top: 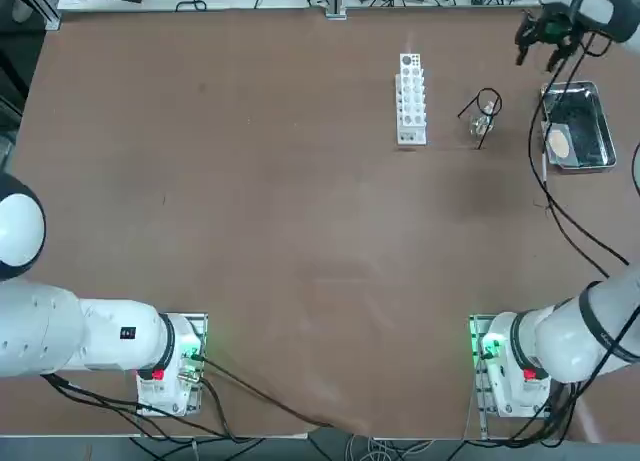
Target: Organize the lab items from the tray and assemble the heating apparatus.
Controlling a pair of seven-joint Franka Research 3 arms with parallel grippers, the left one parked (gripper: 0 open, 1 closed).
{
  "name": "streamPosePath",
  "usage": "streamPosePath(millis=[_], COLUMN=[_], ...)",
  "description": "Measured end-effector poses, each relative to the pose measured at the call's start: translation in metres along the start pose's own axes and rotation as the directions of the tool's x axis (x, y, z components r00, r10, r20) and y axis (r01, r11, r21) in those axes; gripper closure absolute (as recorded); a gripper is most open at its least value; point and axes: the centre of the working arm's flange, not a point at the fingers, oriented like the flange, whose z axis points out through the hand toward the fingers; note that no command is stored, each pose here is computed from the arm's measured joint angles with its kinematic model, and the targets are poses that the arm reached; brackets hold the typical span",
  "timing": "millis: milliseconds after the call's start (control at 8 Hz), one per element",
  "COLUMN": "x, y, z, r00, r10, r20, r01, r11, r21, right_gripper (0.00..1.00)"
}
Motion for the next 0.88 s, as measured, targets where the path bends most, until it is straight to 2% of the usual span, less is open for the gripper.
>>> streamPosePath(millis=[125, 375, 875], x=[0.005, 0.014, 0.013], y=[0.022, 0.069, 0.081], z=[0.011, 0.04, 0.111], r00=[0.999, 0.99, 0.974], r10=[-0.051, -0.134, -0.219], r20=[0.014, 0.051, 0.051], r01=[0.052, 0.136, 0.224], r11=[0.998, 0.99, 0.967], r21=[-0.032, -0.044, -0.124], right_gripper=[0.0, 0.0, 0.01])
